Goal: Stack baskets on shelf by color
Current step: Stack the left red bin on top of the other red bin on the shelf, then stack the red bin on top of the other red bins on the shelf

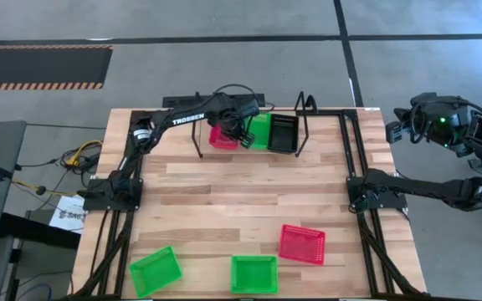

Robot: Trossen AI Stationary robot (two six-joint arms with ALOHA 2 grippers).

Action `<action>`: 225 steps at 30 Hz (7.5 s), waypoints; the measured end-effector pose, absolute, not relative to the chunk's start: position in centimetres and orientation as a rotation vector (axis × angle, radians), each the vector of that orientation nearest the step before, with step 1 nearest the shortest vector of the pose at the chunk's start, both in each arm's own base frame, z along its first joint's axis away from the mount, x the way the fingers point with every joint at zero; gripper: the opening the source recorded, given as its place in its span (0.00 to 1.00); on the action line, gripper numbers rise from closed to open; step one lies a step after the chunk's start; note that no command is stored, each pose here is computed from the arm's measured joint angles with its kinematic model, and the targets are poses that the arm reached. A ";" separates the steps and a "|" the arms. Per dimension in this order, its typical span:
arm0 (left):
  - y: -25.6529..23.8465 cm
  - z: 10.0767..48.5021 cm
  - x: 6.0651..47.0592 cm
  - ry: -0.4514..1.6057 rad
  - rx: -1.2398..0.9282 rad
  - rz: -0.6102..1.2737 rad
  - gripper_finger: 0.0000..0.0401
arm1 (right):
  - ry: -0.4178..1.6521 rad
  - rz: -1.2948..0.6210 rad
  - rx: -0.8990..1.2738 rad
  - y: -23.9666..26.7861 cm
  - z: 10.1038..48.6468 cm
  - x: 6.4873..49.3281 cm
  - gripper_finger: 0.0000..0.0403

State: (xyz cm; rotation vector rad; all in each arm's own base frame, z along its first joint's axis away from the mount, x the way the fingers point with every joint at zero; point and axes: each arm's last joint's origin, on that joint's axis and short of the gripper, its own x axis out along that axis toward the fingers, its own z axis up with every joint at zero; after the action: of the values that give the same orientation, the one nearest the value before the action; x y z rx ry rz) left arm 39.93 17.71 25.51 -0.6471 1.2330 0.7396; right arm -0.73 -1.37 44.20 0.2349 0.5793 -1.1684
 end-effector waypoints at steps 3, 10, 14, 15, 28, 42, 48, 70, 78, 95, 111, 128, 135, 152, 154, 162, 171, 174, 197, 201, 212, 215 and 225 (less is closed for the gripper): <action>17.3 27.3 39.7 1.207 -0.634 0.766 0.00 | 0.581 -1.168 0.233 -1.4 44.2 -0.7 0.01; 11.7 33.1 41.7 1.087 -0.445 0.483 0.00 | 0.588 -1.158 0.224 -1.4 44.2 -0.7 0.01; 7.1 33.2 43.5 1.051 -0.352 0.257 0.00 | 0.590 -1.156 0.222 -1.4 44.2 -0.7 0.01; 6.1 33.2 44.0 1.029 -0.345 0.218 0.00 | 0.590 -1.154 0.223 -1.4 44.2 -0.7 0.01; -0.6 30.6 48.7 0.847 -0.028 -0.167 0.00 | 0.597 -1.117 0.231 -1.3 44.2 -0.6 0.01; -2.8 26.3 49.4 0.993 0.018 -0.343 0.20 | 0.548 -1.137 0.312 -1.3 44.2 -0.6 0.01; -4.9 26.0 49.3 0.990 0.131 -0.430 0.35 | 0.523 -1.029 0.439 -1.1 44.0 -0.3 0.01; -1.5 24.6 45.8 1.440 0.121 -0.193 0.17 | 0.783 -0.387 0.355 -5.4 43.8 14.1 0.00; 1.0 24.5 44.0 1.640 0.193 -0.044 0.01 | 1.185 -0.327 0.333 -2.7 39.6 17.1 0.00; 2.6 32.6 40.1 1.447 0.104 0.084 0.00 | 1.234 -0.344 0.553 9.1 29.6 17.0 0.00; -2.8 36.1 37.8 1.339 0.117 0.049 0.00 | 1.435 -0.280 0.430 12.7 22.5 22.9 0.11; -4.0 37.8 36.4 1.287 0.103 0.041 0.00 | 1.491 -0.141 0.430 12.6 21.2 24.6 0.20; -4.0 37.9 36.3 1.285 0.111 0.035 0.00 | 1.515 -0.138 0.431 12.8 20.6 24.8 0.38; -4.0 37.9 36.4 1.286 0.116 0.031 0.00 | 1.748 -0.080 0.307 13.8 14.5 26.3 0.33; -4.0 37.9 36.4 1.286 0.115 0.032 0.00 | 1.755 -0.078 0.316 13.8 14.3 26.4 0.20; -3.6 38.2 36.2 1.256 0.115 0.196 0.00 | 1.617 -0.280 0.291 11.6 15.8 27.1 0.01; -2.8 40.3 34.7 1.103 0.033 0.491 0.00 | 1.197 -0.748 0.266 4.7 24.0 24.2 0.01; -2.6 41.0 35.1 0.957 -0.018 0.643 0.00 | 1.023 -0.832 0.263 2.6 26.9 22.5 0.00; -2.8 42.6 44.8 0.148 -0.215 0.659 0.00 | 0.271 -1.174 -0.141 -2.6 38.3 17.4 0.00; -2.8 42.6 46.1 0.065 -0.203 0.616 0.00 | 0.254 -1.130 -0.174 -2.5 38.9 18.0 0.00; -1.4 40.9 47.1 0.102 -0.145 0.753 0.00 | 0.242 -0.949 -0.179 -0.6 38.9 18.5 0.00; -1.3 40.9 47.0 0.109 -0.100 0.809 0.00 | 0.242 -0.930 -0.186 -0.2 38.9 18.5 0.00; -0.7 40.8 46.9 0.150 -0.020 0.851 0.00 | 0.281 -0.906 -0.262 0.1 38.8 18.5 0.13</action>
State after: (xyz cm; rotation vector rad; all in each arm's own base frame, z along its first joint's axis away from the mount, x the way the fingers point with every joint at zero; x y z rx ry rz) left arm 46.87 -0.73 40.78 -0.0204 0.1496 0.8512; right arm 18.46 0.10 38.84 -0.2617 0.2809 -0.9056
